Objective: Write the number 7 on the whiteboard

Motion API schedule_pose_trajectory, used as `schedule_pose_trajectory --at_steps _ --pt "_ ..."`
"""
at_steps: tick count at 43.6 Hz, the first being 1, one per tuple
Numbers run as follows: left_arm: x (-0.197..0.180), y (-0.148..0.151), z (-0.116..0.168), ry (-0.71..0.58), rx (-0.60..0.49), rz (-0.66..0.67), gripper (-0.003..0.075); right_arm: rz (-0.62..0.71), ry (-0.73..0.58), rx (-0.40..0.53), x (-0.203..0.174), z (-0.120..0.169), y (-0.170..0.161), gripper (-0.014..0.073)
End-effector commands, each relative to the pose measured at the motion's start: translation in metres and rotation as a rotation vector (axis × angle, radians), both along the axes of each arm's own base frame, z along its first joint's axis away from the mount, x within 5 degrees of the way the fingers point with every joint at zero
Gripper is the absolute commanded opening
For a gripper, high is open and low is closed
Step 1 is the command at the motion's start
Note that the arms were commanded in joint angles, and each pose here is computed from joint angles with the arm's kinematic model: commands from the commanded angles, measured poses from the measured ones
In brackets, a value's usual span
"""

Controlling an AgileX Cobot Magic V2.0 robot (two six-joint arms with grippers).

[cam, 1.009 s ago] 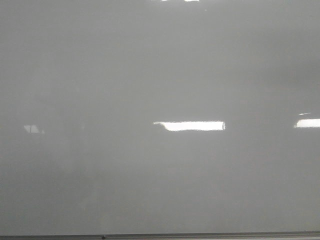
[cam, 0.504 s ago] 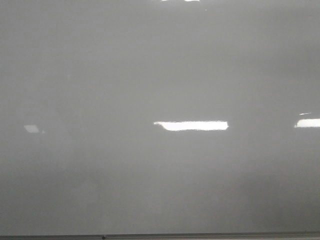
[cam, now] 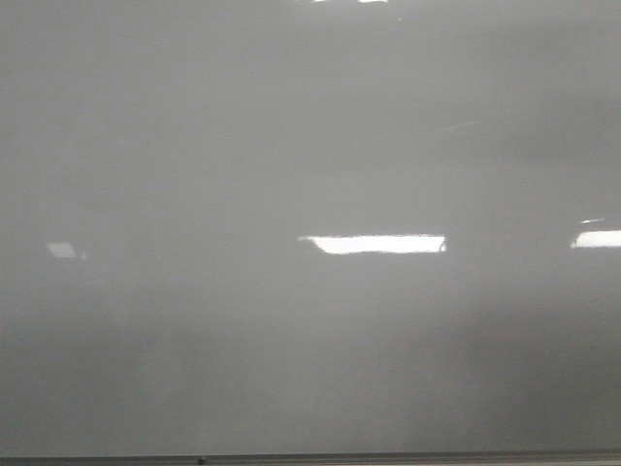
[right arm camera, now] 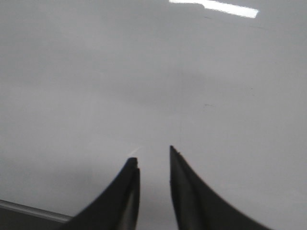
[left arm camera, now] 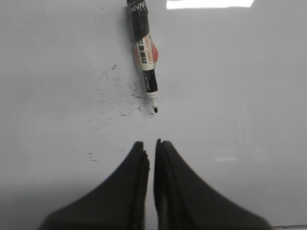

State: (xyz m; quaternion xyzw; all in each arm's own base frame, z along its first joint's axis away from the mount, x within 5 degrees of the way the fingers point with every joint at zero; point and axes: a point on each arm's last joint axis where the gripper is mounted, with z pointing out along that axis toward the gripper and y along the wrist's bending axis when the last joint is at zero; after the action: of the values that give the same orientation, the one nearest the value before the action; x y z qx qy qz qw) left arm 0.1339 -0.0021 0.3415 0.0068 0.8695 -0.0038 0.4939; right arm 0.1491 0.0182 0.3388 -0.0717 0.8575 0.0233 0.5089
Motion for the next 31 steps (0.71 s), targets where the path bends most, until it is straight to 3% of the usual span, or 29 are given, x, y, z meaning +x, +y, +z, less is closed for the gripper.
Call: schedule_pose_trajectory --at_steps 1,5,9,31 --pt "0.014 -0.001 0.015 -0.108 -0.009 -0.003 0.0219 0.005 -0.102 0.007 0.003 0.017 0.001 0.0457" --pt "0.025 -0.001 0.011 -0.101 -0.009 -0.003 0.0412 0.005 -0.104 0.007 0.003 0.017 0.001 0.0555" --pt "0.038 -0.001 0.008 -0.110 -0.009 -0.002 0.0520 0.005 -0.107 0.007 0.003 0.017 0.001 0.0562" --pt "0.121 -0.003 -0.045 -0.025 -0.015 0.002 0.0524 0.005 -0.108 0.008 0.003 0.018 0.001 0.0562"
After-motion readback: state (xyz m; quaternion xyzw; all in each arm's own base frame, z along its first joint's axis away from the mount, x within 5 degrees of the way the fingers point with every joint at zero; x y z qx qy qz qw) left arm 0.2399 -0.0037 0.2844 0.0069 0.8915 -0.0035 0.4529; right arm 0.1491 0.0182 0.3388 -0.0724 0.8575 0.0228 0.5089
